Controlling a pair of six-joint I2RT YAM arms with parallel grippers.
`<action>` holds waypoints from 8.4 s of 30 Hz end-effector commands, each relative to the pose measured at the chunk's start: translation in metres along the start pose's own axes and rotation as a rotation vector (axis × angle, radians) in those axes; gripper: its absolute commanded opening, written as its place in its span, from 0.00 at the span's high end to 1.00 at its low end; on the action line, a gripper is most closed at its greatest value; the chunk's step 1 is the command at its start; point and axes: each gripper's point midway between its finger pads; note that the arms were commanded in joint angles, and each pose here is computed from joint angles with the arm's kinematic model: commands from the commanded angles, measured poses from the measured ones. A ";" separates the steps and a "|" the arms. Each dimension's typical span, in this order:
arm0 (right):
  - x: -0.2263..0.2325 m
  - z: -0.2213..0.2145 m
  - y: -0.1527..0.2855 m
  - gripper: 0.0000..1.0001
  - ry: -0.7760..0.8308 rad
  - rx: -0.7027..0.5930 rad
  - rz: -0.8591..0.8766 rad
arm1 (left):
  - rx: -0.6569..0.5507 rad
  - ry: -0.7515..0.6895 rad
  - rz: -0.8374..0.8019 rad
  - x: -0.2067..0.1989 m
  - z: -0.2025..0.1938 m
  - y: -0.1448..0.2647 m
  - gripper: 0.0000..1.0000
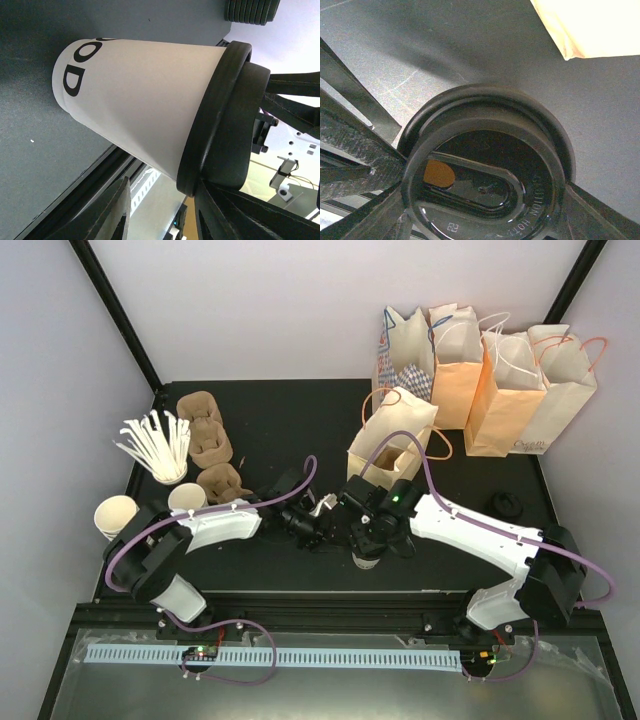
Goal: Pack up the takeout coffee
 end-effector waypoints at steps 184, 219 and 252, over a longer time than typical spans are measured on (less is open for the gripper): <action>0.099 0.000 -0.092 0.44 -0.491 0.381 0.064 | -0.335 0.313 0.087 0.124 -0.009 0.038 0.78; 0.035 0.046 -0.021 0.50 0.543 -0.034 -0.053 | -0.361 0.080 -0.134 0.020 0.000 0.111 0.40; 0.054 0.046 -0.028 0.58 0.656 -0.129 0.058 | -0.239 0.100 -0.101 0.039 0.027 0.063 0.76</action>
Point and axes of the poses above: each gripper's point midway between its finger pads, its own y axis back along the fingers, its own x axis along the line the jaws close on, z = x × y, and after that the axes turned 8 degrees about y, right-handed
